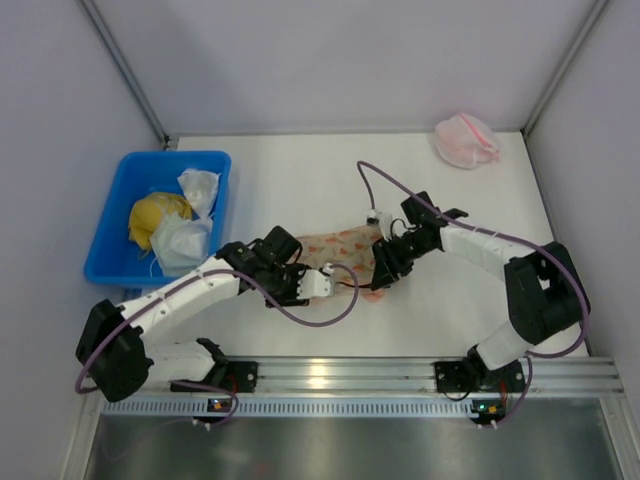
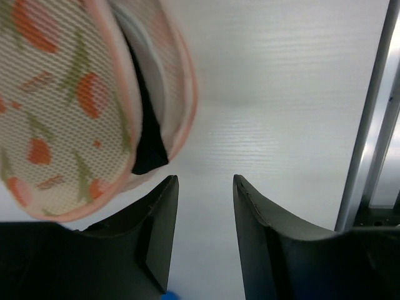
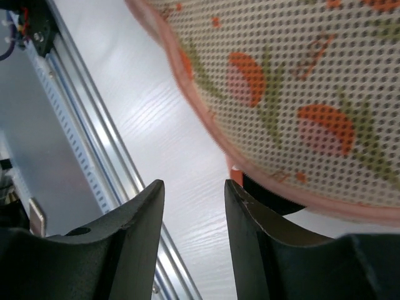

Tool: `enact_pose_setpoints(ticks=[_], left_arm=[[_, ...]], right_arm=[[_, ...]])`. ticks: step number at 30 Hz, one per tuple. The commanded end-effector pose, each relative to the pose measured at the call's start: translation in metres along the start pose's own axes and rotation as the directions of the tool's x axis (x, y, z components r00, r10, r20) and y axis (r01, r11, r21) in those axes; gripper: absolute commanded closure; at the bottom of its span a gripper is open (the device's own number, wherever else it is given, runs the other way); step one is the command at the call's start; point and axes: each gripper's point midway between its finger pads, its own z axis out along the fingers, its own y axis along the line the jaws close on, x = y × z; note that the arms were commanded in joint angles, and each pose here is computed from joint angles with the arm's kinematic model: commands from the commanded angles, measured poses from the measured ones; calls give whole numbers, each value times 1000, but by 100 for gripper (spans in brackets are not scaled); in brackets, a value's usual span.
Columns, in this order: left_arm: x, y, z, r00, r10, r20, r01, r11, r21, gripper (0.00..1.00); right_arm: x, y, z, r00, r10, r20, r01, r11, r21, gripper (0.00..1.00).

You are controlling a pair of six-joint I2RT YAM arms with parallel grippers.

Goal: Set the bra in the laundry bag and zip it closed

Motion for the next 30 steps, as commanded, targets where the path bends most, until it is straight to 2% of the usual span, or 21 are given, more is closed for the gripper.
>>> enact_pose_setpoints(ticks=[1, 4, 6, 7, 10, 14, 19, 22, 25, 26, 28, 29, 30], left_arm=[[25, -24, 12, 995, -49, -91, 58, 993, 99, 54], [36, -28, 23, 986, -73, -152, 93, 987, 132, 55], [44, -28, 35, 977, -88, -195, 118, 982, 146, 52], [50, -27, 42, 968, -96, -232, 133, 980, 150, 52], [54, -6, 57, 960, -112, -256, 135, 988, 71, 52], [43, 32, 74, 964, -150, -218, 152, 988, -8, 52], [27, 107, 87, 937, -330, -112, 316, 940, -125, 52], [23, 166, 88, 897, -442, 10, 429, 865, -260, 51], [20, 215, 79, 828, -542, 142, 554, 758, -344, 49], [18, 222, 77, 791, -585, 178, 607, 717, -343, 49], [12, 240, 68, 749, -615, 247, 662, 675, -326, 49], [14, 244, 63, 708, -648, 280, 706, 641, -302, 48], [7, 243, 60, 694, -651, 307, 719, 647, -252, 49]], right_arm=[[-5, 35, -16, 997, -64, 36, 68, 992, -110, 55], [-16, 44, -33, 993, -95, 71, 103, 989, -105, 52], [-31, 47, -49, 984, -105, 143, 118, 990, -84, 50], [-39, 42, -62, 977, -96, 192, 109, 992, -57, 45], [-57, 26, -93, 955, -79, 287, 78, 997, 16, 38], [-68, -5, -126, 937, -74, 342, 24, 989, 147, 34], [-77, -44, -155, 919, -53, 390, -54, 964, 259, 33], [-84, -57, -159, 914, -58, 401, -66, 955, 289, 33], [-97, -77, -160, 908, -51, 416, -96, 941, 326, 34], [-103, -84, -162, 901, -66, 429, -96, 934, 345, 34], [-108, -102, -157, 902, -47, 430, -124, 924, 361, 35], [-115, -108, -158, 897, -56, 439, -122, 922, 367, 35], [-114, -119, -149, 903, -26, 428, -141, 925, 354, 35]])
